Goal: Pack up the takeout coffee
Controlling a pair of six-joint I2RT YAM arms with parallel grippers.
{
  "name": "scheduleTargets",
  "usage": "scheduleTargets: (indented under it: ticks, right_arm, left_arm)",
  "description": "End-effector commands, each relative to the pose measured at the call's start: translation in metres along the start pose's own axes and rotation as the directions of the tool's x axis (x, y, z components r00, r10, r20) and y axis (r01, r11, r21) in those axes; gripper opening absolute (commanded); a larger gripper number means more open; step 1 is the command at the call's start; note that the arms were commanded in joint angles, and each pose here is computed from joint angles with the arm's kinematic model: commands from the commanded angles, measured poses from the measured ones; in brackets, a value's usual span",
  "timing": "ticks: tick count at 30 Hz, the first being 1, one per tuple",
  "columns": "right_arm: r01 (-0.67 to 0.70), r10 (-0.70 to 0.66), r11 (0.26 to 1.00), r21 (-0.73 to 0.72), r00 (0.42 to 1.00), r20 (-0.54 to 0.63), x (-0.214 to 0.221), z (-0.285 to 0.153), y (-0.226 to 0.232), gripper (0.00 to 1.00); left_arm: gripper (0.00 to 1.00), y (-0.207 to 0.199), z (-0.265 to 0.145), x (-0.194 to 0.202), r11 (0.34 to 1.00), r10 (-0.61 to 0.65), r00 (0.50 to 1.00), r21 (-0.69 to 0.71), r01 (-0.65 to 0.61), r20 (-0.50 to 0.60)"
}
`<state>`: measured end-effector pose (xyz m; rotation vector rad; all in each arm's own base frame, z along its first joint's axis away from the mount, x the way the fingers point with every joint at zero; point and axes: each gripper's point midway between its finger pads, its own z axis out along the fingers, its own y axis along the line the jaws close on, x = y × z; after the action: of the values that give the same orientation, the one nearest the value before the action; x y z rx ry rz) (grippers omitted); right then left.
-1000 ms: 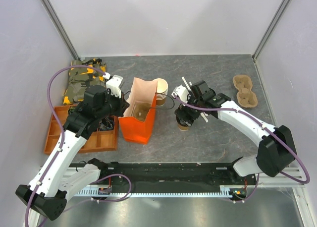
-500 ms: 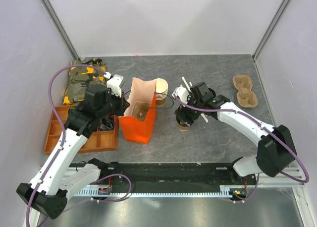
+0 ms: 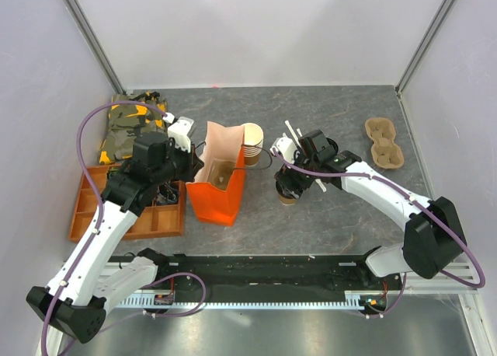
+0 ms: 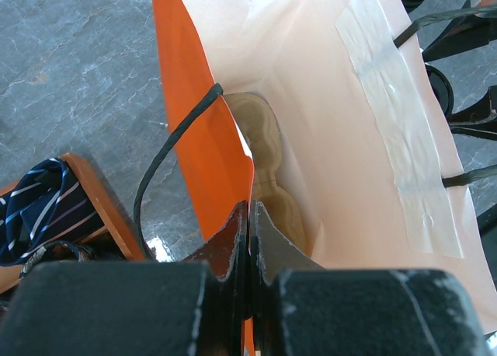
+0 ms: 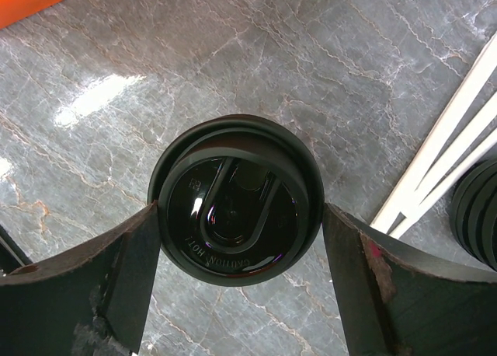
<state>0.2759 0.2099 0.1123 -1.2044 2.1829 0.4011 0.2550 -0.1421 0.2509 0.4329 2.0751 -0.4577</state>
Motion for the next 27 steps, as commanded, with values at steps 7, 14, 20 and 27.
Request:
scheduleTargets:
  ticks: [7, 14, 20, 27]
  right_arm:
    - [0.004, -0.008, 0.999, 0.050, 0.997, 0.075, -0.019, -0.015, -0.007, 0.74]
    - [-0.004, 0.000, 0.999, 0.054, 0.997, 0.077, -0.024, -0.022, -0.008, 0.69]
    - [-0.041, 0.037, 0.991, 0.126, 0.999, 0.039, -0.029, -0.029, -0.022, 0.65]
    - [-0.065, 0.069, 0.979, 0.196, 0.997, -0.014, -0.025, -0.032, -0.028, 0.60]
  left_arm:
    - [0.02, -0.004, -0.002, -0.016, 1.000, -0.003, 0.999, 0.021, 0.002, 0.050]
    - [0.02, -0.005, -0.001, -0.016, 1.000, -0.002, 0.999, 0.025, 0.001, 0.047]
    - [0.02, -0.006, 0.000, -0.016, 1.000, -0.001, 0.999, 0.031, 0.000, 0.045]
    - [0.02, -0.007, 0.003, -0.014, 0.999, -0.005, 0.999, 0.042, 0.003, 0.033]
